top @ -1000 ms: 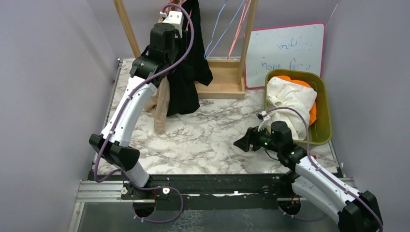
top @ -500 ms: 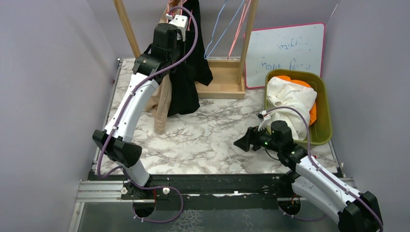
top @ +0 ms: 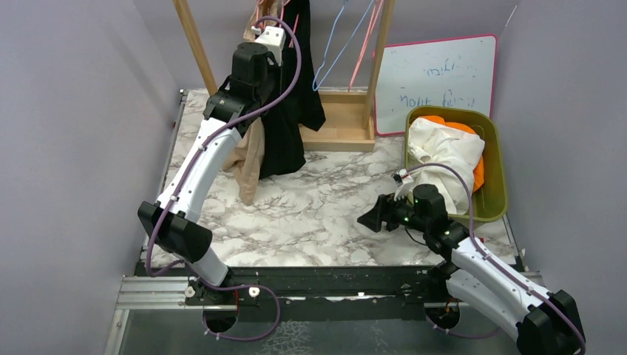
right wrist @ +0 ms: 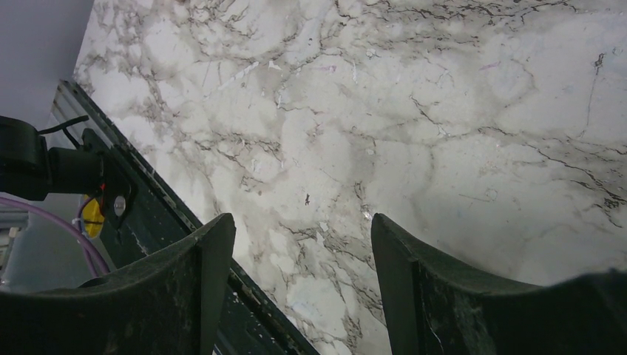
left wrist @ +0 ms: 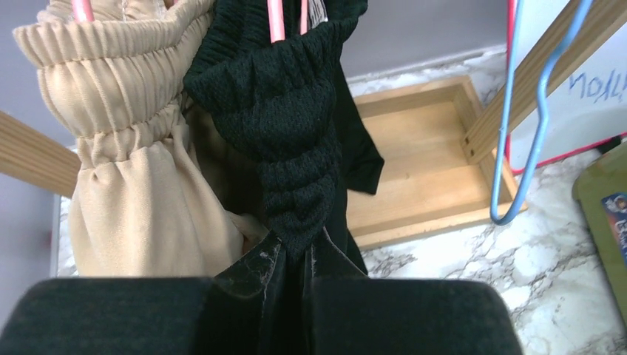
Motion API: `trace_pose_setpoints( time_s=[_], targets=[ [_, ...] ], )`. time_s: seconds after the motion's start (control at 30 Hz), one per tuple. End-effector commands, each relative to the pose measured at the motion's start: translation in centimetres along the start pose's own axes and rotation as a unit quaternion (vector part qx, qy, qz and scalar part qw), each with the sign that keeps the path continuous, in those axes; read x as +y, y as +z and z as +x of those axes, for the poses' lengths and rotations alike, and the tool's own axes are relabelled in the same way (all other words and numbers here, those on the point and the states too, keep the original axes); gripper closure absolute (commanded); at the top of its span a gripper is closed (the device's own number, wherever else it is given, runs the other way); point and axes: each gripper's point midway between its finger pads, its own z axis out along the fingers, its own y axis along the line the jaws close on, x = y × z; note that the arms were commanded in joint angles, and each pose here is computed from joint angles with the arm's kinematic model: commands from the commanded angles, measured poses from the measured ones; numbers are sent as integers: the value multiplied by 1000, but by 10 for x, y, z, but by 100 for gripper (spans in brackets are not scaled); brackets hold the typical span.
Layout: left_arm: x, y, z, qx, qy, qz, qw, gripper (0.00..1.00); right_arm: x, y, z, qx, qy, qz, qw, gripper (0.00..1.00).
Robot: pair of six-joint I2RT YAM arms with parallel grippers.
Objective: Remove the shorts from the hanger
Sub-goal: Pick up the hanger from the clothes rod.
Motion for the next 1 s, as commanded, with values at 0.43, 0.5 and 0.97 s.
trace_pose_setpoints(
  time_s=[0.43, 0.5, 0.97],
  targets=[
    [-5, -51, -88, -220, -45, 36, 974, 100, 2, 2, -10, -9, 1, 5, 1000, 30],
    [-5, -54, -92, -226, -44, 39, 972, 100, 2, 2, -9, -8, 2, 5, 1000, 30],
    [-11, -77, -82, -234, -52, 67, 968, 100, 2, 1, -11, -11, 0, 6, 1000, 30]
  ],
)
